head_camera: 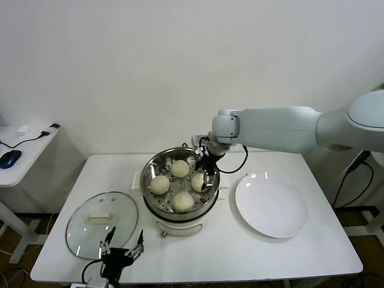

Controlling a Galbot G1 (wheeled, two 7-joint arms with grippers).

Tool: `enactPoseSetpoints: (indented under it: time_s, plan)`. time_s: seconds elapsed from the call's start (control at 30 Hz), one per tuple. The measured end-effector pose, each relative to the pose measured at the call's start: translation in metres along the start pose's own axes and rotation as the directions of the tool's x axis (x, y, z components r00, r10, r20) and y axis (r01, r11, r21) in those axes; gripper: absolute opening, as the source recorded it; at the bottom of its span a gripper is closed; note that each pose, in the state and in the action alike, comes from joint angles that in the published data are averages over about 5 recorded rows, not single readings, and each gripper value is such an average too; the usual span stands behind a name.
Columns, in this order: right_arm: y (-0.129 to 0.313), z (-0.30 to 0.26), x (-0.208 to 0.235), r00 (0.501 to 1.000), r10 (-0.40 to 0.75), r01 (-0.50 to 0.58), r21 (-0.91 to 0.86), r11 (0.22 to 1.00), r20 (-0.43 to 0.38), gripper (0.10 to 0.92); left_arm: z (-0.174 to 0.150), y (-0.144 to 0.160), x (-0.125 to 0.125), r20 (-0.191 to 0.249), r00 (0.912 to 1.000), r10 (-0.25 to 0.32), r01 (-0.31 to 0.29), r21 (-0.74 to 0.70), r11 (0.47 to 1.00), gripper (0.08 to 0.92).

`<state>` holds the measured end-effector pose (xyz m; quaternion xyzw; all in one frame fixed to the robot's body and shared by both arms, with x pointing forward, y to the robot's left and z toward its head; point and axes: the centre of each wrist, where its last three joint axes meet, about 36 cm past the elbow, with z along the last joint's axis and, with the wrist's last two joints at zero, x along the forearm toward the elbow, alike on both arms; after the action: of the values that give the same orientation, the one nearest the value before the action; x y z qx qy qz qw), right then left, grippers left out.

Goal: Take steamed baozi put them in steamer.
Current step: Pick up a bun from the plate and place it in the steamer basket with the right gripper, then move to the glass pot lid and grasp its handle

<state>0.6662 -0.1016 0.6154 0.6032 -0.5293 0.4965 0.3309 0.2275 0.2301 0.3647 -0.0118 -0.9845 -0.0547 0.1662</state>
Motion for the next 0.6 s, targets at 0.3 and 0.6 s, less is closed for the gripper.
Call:
enactPoseSetpoints:
  time_s: [0.3,0.6]
  plan:
    - [-0.004,0.021,0.035,0.940,0.187,-0.152,-0.141,0.978,0.284,0.823,-0.005,0.002,0.002,0.022,0.9998,-0.005,0.005,0.018,1.000,0.823]
    - [0.019,0.071,0.055,0.672,0.635,-0.452,-0.469,0.759,0.381,0.823,-0.019,0.014,-0.002,0.070,0.9972,-0.025,0.023,0.030,0.999,0.823]
